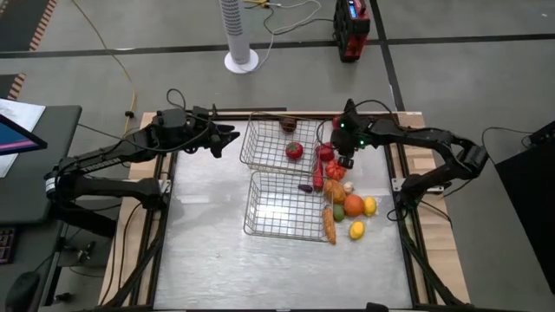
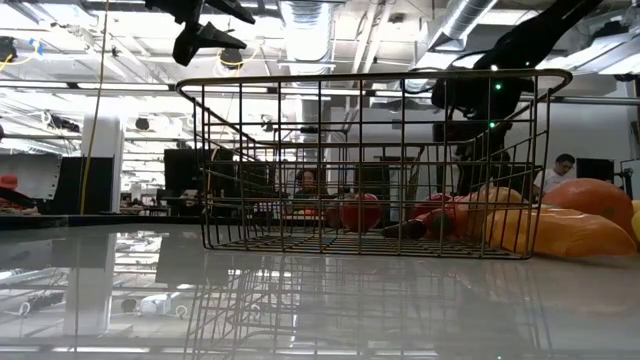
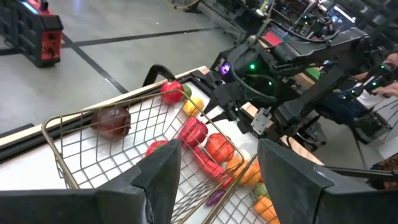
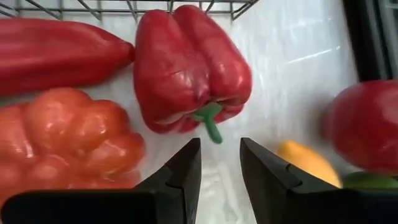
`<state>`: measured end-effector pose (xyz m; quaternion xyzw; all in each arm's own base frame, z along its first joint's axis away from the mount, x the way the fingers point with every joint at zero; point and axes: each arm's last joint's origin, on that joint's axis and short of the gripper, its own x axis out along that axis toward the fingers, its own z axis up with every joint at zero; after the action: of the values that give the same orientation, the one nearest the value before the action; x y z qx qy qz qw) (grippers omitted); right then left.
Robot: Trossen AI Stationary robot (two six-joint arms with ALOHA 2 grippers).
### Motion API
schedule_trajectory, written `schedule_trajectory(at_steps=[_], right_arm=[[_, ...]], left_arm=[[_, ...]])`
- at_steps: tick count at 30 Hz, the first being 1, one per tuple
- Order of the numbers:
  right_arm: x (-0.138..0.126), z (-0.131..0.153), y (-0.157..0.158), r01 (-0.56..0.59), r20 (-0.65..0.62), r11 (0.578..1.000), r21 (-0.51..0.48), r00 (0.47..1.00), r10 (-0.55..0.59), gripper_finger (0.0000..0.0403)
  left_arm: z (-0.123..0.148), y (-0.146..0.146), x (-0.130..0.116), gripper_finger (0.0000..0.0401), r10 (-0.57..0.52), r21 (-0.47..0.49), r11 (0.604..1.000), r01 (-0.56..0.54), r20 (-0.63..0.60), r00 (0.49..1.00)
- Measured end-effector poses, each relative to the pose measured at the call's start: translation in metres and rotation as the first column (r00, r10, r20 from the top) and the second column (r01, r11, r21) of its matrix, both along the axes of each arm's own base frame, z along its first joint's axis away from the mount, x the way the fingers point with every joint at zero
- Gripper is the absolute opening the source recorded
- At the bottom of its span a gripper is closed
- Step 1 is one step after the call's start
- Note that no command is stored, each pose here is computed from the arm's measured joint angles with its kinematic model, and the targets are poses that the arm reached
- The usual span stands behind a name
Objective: Sort produce into baskets
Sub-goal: Put the red bell pepper vegetable into the bottom wire basket
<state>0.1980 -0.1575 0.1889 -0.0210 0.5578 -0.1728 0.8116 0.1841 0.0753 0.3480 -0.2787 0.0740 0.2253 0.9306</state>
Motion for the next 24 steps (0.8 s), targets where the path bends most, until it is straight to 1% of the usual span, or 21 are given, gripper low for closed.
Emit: schedule_trajectory(at_steps=[5,11,15,21,24], right_arm=[[0.000,-0.002,-0.001,-0.048,-0.031,0.999,-0.017,0.998,0.047,0.0138],[0.008,-0.016,0.003,-0.108,-0.099,0.994,0.008,0.989,0.108,0.0138],[0.016,-0.022,0.005,-0.117,-0.141,0.992,-0.045,0.984,0.110,0.0138],[0.020,-0.026,0.006,-0.117,-0.156,0.991,-0.067,0.982,0.106,0.0137],[0.021,-0.025,0.005,-0.119,-0.147,0.990,-0.078,0.983,0.107,0.0124]], left_arm=[[0.000,0.000,0.000,0.0201,0.001,0.000,1.000,-0.001,0.000,1.000],[0.000,0.000,0.000,0.0201,0.009,0.006,1.000,-0.009,-0.003,1.000],[-0.001,0.000,0.000,0.0201,0.009,0.003,1.000,-0.009,-0.010,1.000],[-0.002,0.000,0.000,0.0201,0.007,-0.006,1.000,-0.007,-0.017,1.000],[-0.002,0.000,0.000,0.0201,0.008,-0.006,1.000,-0.008,-0.017,1.000]])
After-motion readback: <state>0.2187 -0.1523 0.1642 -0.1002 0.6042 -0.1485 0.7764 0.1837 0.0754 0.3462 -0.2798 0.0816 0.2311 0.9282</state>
